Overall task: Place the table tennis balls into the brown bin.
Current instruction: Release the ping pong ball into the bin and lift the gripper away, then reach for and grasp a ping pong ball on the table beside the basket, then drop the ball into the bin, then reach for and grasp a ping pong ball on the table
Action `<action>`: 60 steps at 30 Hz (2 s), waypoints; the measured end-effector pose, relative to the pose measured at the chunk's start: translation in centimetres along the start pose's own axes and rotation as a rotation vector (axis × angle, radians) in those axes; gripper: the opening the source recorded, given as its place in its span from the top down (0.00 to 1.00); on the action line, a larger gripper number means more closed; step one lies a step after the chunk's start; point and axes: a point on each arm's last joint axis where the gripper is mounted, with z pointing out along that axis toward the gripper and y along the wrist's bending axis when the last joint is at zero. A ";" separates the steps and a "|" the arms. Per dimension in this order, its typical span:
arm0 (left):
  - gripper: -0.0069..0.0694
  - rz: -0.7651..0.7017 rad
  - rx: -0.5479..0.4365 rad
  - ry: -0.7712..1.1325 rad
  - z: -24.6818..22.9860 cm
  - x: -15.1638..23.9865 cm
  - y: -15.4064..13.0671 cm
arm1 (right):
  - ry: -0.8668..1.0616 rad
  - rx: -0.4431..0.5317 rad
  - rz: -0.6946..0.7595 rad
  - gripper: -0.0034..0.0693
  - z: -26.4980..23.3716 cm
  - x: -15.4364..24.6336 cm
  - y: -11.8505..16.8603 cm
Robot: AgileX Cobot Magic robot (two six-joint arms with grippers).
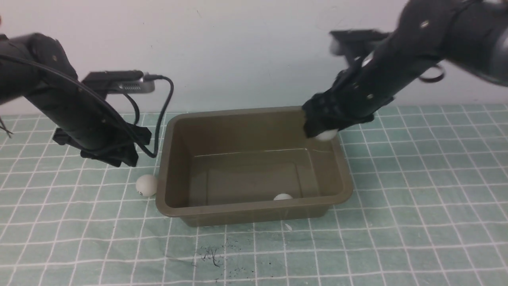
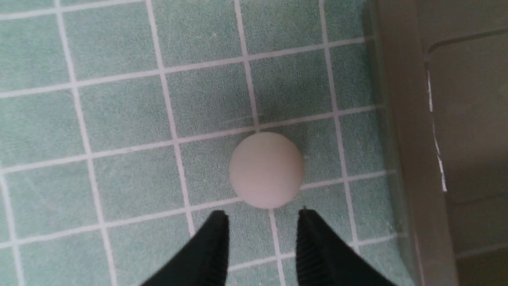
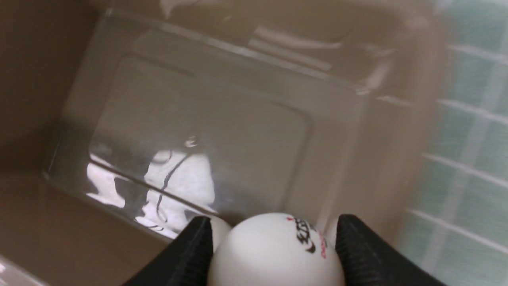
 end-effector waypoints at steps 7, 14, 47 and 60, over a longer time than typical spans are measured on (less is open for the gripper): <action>0.19 -0.025 0.015 0.062 4.7 0.2 0.1 | 0.054 0.019 -0.053 0.07 1.0 -0.2 0.9; 0.48 -0.016 -0.001 0.075 6.3 0.1 0.4 | 0.083 0.200 -0.181 0.14 -3.7 -1.4 0.3; 0.23 0.309 0.150 0.098 3.0 -3.6 -8.8 | 0.144 0.074 0.122 0.16 6.5 4.1 -5.6; 0.78 0.312 0.064 -0.114 -8.2 -5.6 -9.3 | 0.189 0.118 0.129 0.46 9.1 4.3 -6.7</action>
